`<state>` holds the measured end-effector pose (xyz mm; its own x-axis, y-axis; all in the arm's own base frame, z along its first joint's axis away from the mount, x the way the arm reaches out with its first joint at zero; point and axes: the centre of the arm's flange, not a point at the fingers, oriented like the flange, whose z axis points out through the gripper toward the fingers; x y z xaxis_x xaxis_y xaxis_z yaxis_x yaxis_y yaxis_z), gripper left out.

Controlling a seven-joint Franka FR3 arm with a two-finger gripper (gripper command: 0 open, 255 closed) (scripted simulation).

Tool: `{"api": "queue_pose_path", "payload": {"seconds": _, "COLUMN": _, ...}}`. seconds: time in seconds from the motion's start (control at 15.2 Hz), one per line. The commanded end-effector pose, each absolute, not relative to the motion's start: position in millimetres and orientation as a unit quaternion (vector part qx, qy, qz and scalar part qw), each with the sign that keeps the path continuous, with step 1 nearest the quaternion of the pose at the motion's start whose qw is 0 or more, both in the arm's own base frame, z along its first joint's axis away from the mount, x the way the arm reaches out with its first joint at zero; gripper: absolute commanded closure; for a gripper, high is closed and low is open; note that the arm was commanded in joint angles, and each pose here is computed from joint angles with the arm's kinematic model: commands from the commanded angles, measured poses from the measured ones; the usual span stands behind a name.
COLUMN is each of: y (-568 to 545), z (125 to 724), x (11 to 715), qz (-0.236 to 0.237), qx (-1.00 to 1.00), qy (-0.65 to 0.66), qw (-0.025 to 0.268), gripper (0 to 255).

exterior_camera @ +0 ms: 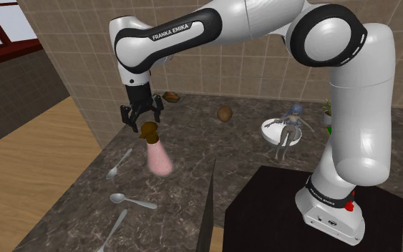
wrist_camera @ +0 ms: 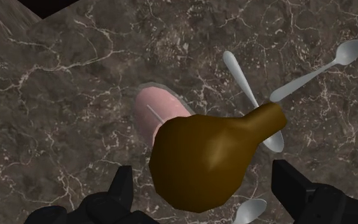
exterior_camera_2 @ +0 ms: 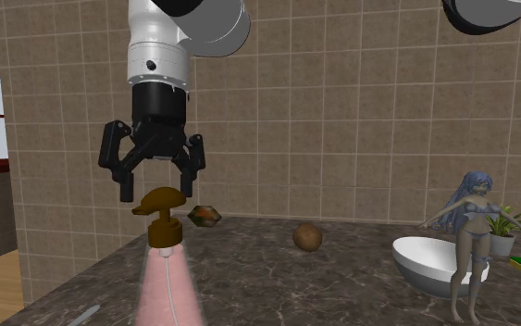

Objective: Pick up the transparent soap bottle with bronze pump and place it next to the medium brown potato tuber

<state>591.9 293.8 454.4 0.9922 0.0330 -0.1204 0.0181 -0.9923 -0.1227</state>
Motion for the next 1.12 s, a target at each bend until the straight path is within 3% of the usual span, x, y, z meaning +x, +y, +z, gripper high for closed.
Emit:
{"api": "queue_pose_path", "payload": {"seconds": 0.0, "y": 293.9, "z": 454.3, "x": 591.8, "qz": 0.061, "qx": -0.996, "qy": -0.013, "qw": 0.061, "gripper": 0}}
{"api": "queue_pose_path", "payload": {"seconds": 0.13, "y": 293.9, "z": 454.3, "x": 591.8, "qz": 0.061, "qx": -0.996, "qy": -0.013, "qw": 0.061, "gripper": 0}}
{"api": "queue_pose_path", "payload": {"seconds": 0.2, "y": 293.9, "z": 454.3, "x": 591.8, "qz": 0.061, "qx": -0.996, "qy": -0.013, "qw": 0.061, "gripper": 255}}
{"api": "queue_pose_path", "payload": {"seconds": 1.06, "y": 293.9, "z": 475.4, "x": 591.8, "qz": 0.061, "qx": -0.996, "qy": -0.013, "qw": 0.061, "gripper": 255}}
